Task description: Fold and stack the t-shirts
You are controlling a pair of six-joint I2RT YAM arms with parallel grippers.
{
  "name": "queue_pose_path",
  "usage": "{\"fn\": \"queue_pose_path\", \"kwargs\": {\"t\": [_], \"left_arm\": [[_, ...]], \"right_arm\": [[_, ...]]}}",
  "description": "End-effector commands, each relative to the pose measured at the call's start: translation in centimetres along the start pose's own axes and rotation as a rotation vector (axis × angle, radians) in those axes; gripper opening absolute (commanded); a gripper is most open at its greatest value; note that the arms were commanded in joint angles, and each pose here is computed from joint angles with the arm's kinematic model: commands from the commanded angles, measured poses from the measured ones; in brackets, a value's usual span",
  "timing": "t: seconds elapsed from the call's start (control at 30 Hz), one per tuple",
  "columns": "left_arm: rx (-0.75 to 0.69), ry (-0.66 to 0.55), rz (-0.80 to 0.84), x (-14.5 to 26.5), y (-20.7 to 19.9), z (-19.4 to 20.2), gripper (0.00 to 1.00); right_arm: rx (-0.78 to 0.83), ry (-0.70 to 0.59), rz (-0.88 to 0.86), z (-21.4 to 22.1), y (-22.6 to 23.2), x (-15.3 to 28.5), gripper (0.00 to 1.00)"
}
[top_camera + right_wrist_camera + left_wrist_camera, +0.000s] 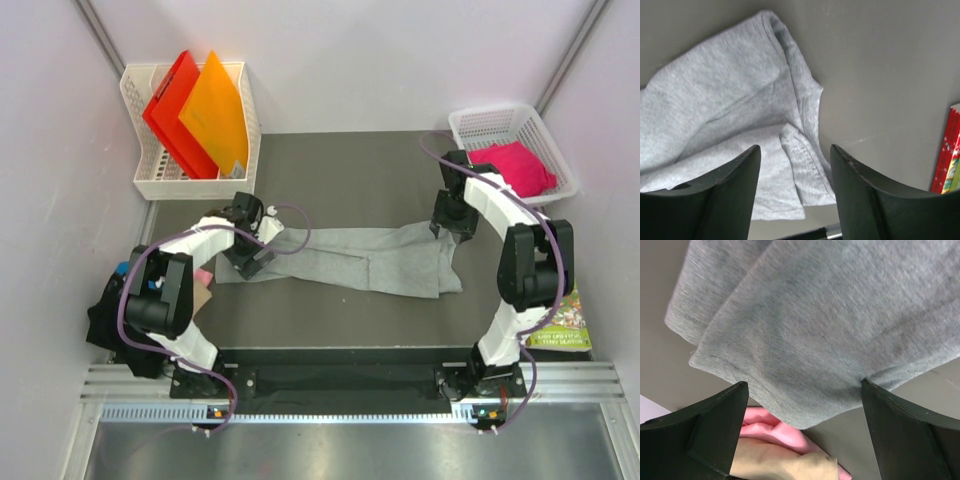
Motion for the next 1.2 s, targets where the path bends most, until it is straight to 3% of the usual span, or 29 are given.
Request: {"fn": "queue_pose_path", "kwargs": {"t": [0.0,0.33,0.47,0.93,1.07,1.17], "left_arm": [[0.003,0.040,0.011,1.0,0.2,0.7,0.99],[0.008,0.040,0.015,1.1,0.0,0.9,0.99],[0.006,0.043,0.016,1.0,-0.1,1.2,0.99],[-0.011,0.054,0.020,0.8,-0.3,1.7,0.99],[-0.012,0.055,0.022,0.8,-0.4,1.7,0.99],[-0.011,0.057,0.025,0.7,-0.4,1.7,0.99]], "right_arm": [[-0.034,-0.052,-0.049,0.2,0.2,1.4,0.55],[-0.057,-0.008,-0.113,0.9,2.0,-0.6,0.42],[-0.058,-0.008,-0.120,0.5,2.4,-0.9,0.32],[-0.056,-0.001,-0.114,-0.1,3.0,-2.4,0.26],[-0.050,-0.022,-0.101,-0.7,2.8,-2.2,0.34],[-0.048,-0.018,-0.102,-0.8,2.9,-2.6,0.29]]}}
Point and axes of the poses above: each gripper's point midway between its finger pads, its own x axis back along the fingers, its own y axis along the line the jaws close on, z = x × y, the point moved 1 cm from there along x, back along the fingers, and after that the axes turned 5 degrees about x, right-handed, at the moved point
